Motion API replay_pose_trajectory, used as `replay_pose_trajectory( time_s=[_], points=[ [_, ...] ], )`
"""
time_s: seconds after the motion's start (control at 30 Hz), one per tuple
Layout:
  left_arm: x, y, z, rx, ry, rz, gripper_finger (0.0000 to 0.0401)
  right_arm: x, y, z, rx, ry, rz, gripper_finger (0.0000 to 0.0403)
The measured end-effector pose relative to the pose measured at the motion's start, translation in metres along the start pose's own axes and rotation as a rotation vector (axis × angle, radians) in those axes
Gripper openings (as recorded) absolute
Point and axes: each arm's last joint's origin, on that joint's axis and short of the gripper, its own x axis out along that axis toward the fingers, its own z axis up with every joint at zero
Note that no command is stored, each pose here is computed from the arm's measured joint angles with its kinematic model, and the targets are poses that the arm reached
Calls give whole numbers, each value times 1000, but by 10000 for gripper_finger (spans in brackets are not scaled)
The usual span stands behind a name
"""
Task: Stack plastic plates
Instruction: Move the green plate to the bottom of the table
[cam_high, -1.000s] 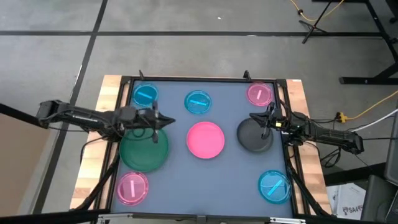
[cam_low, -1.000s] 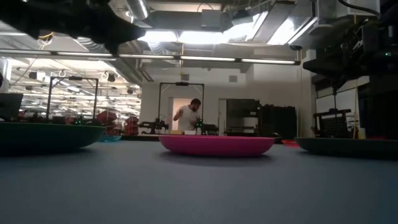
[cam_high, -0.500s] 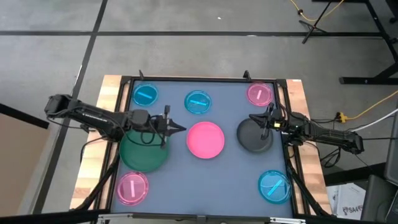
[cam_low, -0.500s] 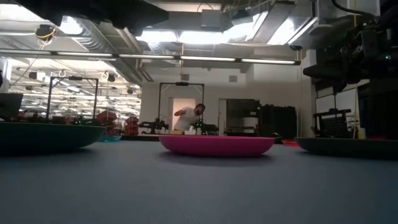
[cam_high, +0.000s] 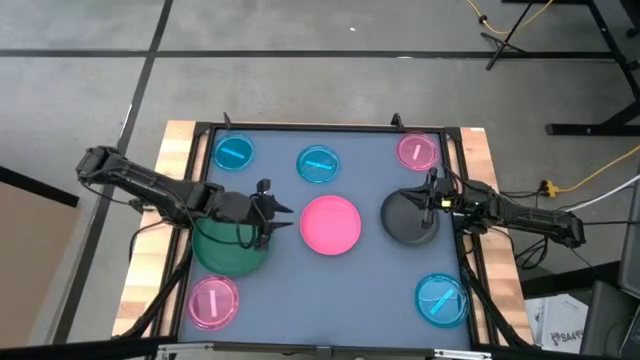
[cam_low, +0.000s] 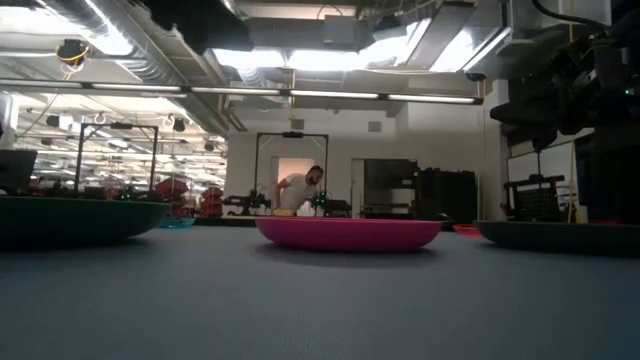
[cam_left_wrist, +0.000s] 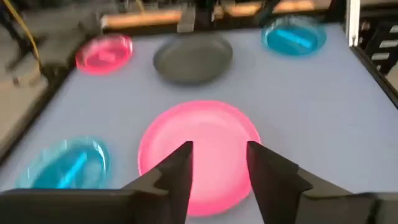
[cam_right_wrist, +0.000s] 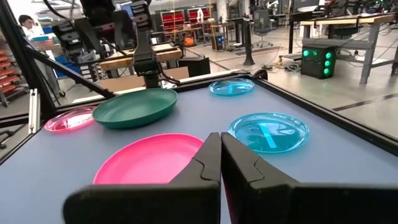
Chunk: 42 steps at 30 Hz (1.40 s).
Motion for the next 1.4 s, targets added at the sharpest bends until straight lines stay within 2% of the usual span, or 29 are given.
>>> replay_pose_trajectory(
  time_s=[0.17,0.4,0.63,0.87,1.1,1.4],
  points=[
    [-6,-18,-1,-82,141,-28,167,0,0,-1,7,8,0,1],
    [10,-62,-10,-123,330,-54,164,0,0,-1,7,10,-1,1],
    [18,-94,-29,-213,649,49,163,0,0,-1,-4,11,-1,1],
    [23,-108,-55,-347,871,165,163,0,0,-1,-13,17,6,1],
    [29,-115,-64,-445,897,230,163,0,0,-2,-39,20,15,1],
    [40,-119,-76,-437,922,289,163,0,0,-2,-54,20,16,1]
  ],
)
